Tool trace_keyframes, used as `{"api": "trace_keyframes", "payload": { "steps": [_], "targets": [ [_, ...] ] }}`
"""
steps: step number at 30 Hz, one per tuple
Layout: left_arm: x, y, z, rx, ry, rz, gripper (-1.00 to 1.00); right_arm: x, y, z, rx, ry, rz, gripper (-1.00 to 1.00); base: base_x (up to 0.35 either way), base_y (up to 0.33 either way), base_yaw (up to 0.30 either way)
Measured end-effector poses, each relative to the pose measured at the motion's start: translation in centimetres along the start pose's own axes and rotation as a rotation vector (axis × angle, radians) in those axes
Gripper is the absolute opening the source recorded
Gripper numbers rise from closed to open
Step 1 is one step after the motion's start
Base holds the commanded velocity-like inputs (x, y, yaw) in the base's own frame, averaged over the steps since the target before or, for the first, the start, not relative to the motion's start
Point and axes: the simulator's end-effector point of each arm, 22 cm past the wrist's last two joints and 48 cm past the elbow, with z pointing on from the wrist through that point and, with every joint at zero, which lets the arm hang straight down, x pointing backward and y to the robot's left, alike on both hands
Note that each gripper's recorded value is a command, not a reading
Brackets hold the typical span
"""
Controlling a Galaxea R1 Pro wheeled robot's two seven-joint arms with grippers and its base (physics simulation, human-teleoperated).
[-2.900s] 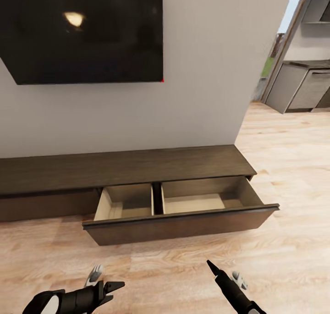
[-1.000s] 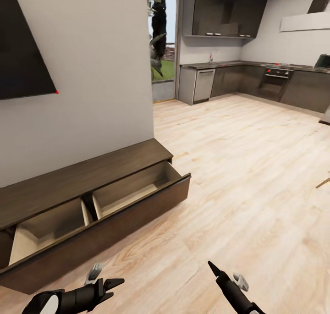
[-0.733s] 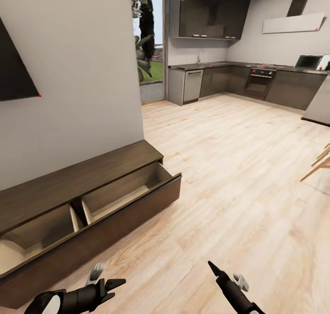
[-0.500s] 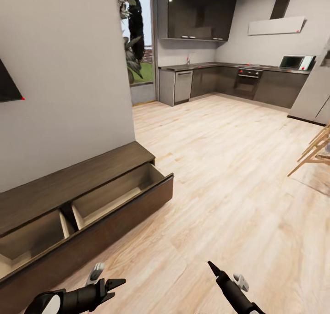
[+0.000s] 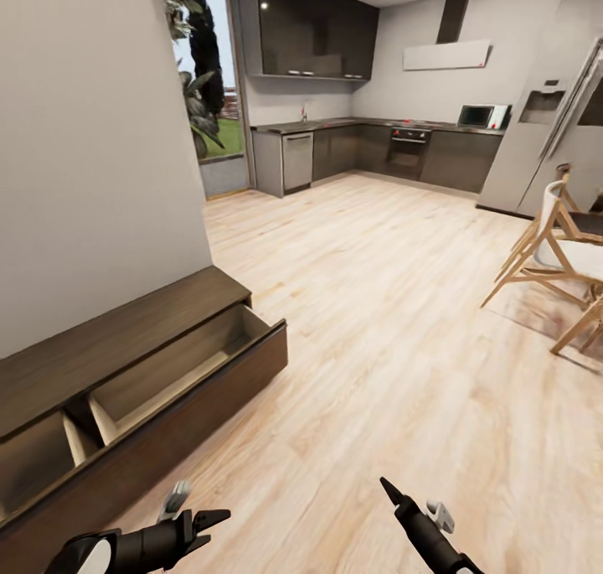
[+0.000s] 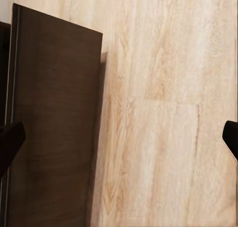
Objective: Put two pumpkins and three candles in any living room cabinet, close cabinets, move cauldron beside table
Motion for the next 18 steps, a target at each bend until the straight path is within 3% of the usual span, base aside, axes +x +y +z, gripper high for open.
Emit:
{"api": "trace_keyframes", "payload": {
  "steps": [18],
  "targets": [
    [0.12, -0.66, 0.29, 0.007, 0.001, 0.013, 1.0, -0.34, 0.63, 0.0, -0.012, -0.007, -0.004, 1.0, 0.0, 0.0, -0.27]
  ]
}}
